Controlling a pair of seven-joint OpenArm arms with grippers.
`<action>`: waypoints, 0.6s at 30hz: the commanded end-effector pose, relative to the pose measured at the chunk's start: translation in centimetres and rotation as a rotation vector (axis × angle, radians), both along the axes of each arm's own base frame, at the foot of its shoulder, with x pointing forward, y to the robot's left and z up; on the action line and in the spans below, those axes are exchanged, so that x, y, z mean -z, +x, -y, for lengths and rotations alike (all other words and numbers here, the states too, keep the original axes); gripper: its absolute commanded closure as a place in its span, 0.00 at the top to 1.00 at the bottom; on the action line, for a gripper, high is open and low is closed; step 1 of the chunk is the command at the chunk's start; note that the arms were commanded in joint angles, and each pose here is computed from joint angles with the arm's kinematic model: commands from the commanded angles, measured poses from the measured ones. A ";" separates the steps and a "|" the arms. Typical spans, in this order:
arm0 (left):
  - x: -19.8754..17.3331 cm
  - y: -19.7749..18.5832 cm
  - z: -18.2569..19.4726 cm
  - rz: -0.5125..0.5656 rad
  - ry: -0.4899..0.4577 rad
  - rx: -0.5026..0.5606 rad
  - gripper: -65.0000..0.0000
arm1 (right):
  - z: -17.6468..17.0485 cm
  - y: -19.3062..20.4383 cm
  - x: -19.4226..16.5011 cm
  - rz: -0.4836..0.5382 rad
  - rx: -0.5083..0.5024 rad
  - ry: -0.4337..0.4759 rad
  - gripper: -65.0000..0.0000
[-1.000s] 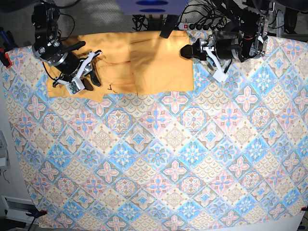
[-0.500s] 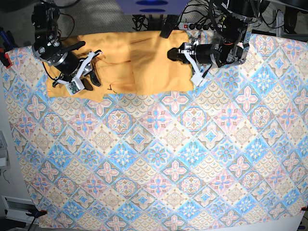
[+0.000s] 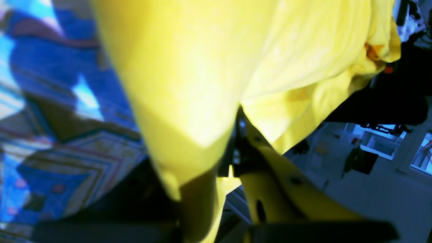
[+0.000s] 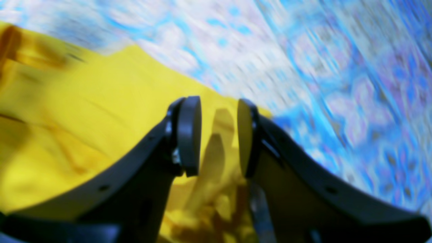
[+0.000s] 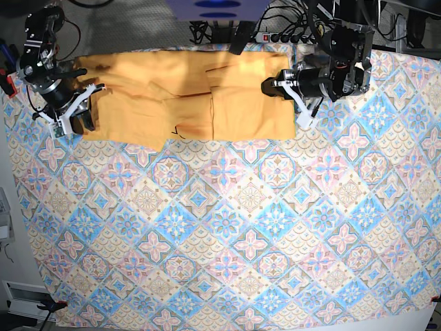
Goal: Fold the T-shirt properly
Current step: 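Spread the shirt's ends apart with both grippers, stretching it flat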
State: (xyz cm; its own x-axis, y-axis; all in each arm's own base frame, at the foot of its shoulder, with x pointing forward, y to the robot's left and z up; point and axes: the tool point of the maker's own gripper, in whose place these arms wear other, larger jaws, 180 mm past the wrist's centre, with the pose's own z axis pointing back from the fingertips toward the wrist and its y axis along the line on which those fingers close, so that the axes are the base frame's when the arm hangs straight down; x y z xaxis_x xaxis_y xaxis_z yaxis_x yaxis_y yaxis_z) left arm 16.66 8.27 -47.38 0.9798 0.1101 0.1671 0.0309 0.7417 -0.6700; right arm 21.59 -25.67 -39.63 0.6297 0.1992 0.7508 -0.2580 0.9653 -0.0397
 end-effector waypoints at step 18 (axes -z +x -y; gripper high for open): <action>-0.4 0.4 -3.8 0.023 0.069 -0.009 0.00 | 2.2 -1.5 3.5 -0.162 0.173 0.217 0.41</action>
State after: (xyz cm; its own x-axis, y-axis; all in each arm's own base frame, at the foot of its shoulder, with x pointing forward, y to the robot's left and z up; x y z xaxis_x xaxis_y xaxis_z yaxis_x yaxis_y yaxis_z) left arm 16.53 11.81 -47.46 0.9784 0.1114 0.1740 0.0215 0.7827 -0.6220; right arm 18.96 -26.85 -44.61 0.7912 -0.0865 0.6054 -0.0638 0.9729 0.2223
